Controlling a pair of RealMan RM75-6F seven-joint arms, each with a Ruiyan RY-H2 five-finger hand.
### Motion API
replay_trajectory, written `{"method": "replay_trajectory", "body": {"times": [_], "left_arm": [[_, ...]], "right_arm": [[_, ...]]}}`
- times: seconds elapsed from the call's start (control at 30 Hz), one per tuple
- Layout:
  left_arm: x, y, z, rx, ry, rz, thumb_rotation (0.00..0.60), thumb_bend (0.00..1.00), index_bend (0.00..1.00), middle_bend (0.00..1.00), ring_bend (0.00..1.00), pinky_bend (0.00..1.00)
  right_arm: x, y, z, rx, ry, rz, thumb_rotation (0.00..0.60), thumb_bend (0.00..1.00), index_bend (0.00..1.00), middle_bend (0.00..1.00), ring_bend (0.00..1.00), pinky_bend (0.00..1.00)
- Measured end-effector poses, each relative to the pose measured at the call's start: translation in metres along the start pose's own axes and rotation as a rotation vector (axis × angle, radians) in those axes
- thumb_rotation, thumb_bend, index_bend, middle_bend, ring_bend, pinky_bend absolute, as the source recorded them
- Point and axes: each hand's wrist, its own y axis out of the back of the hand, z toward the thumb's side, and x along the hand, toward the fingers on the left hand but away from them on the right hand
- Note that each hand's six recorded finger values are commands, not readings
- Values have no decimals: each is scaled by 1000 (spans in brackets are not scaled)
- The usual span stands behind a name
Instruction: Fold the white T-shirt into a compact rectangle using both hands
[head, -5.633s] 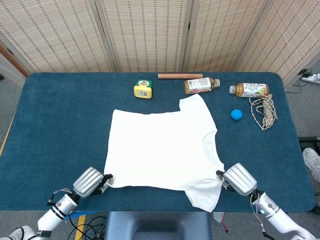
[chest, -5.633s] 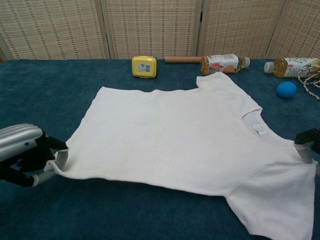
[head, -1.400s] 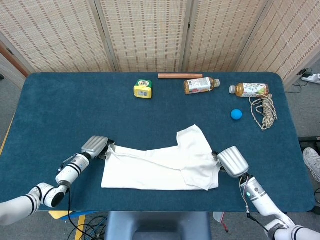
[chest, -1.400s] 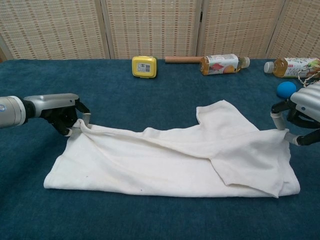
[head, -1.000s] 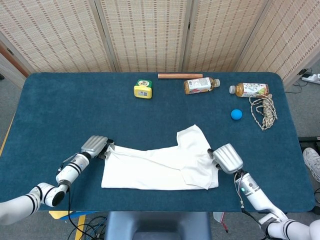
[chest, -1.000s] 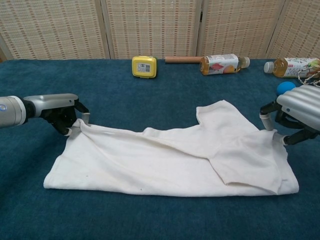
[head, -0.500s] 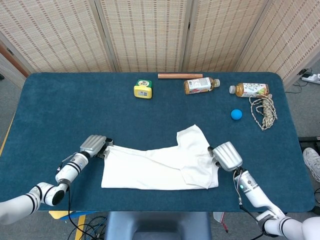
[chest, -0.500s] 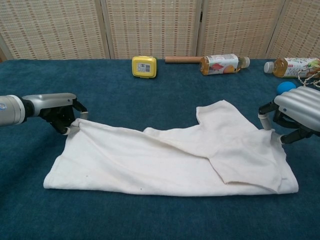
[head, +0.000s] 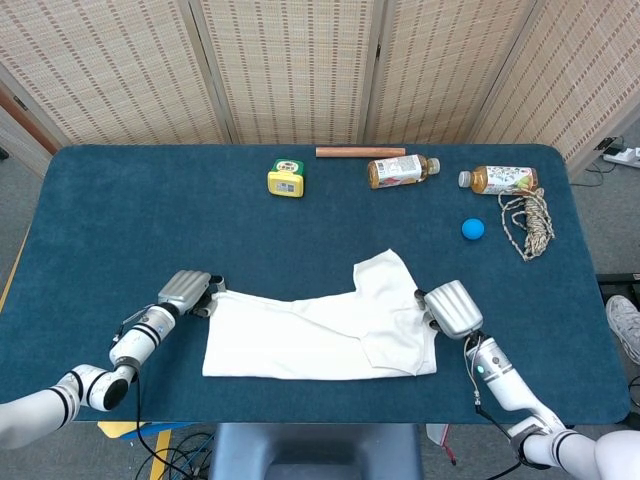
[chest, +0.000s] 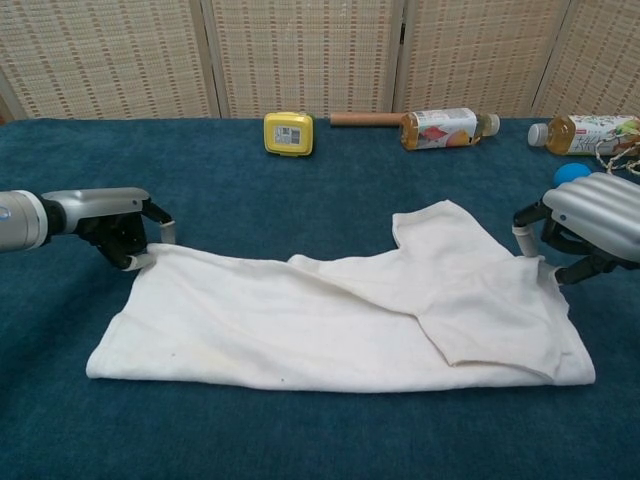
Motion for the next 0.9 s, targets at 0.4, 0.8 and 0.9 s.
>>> {"method": "replay_trajectory", "body": {"times": [0.4, 0.8, 0.9], "left_arm": [[-8, 7, 0, -20, 10, 17, 600, 338, 0, 904, 864, 975], [-19, 24, 0, -46, 19, 50, 600, 306, 0, 888, 857, 974], [-21, 29, 0, -59, 22, 61, 600, 296, 0, 889, 856, 974]], "right_arm": [[-3, -1, -2, -13, -34, 28, 600, 453, 302, 923, 1000, 1000], [-6, 6, -9, -35, -78, 55, 600, 75, 119, 899, 985, 1000], [-5, 10, -13, -34, -90, 58, 600, 11, 84, 899, 983, 1000]]}}
